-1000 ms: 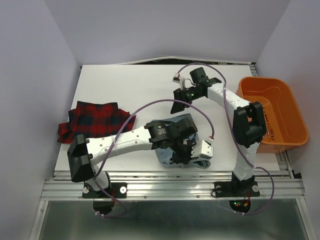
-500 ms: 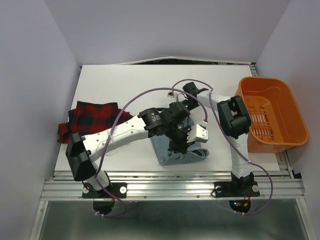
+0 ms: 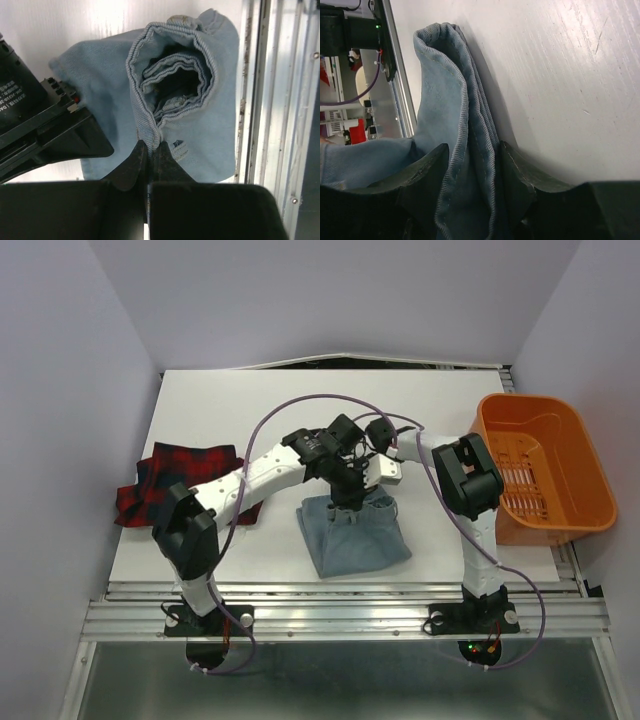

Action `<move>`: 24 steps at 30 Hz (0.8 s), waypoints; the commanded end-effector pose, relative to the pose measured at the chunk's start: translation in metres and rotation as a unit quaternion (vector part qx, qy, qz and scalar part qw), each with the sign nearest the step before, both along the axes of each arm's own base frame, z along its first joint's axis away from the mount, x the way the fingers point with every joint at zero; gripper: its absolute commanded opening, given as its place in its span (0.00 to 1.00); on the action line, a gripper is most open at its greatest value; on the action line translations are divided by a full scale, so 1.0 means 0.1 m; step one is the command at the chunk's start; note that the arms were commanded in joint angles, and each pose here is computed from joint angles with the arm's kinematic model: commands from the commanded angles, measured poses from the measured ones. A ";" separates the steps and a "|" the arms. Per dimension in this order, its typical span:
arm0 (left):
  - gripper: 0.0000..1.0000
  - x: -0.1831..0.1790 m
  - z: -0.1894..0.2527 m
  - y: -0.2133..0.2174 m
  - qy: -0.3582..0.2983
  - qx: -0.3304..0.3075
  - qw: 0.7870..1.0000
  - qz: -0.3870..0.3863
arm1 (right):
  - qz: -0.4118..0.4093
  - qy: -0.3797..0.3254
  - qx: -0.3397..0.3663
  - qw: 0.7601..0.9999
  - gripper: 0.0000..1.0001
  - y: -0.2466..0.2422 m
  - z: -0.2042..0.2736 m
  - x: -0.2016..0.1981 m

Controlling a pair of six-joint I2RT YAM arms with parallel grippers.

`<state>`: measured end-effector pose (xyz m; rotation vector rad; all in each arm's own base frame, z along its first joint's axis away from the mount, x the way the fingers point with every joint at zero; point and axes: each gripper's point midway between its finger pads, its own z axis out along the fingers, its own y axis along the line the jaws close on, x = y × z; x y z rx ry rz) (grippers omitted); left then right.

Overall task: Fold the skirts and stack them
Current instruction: Fold the skirt

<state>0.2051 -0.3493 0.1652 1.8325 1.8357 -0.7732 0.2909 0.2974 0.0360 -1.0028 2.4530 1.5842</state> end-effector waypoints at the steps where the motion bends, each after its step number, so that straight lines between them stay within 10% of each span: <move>1: 0.00 0.31 -0.04 0.03 -0.005 -0.012 1.000 0.011 | 0.012 -0.003 -0.021 1.000 0.51 -0.06 -0.04 -0.12; 24: 0.00 1.02 -0.73 0.20 -0.050 0.015 0.994 0.094 | 0.012 0.004 -0.050 0.999 0.63 -0.06 -0.15 -0.10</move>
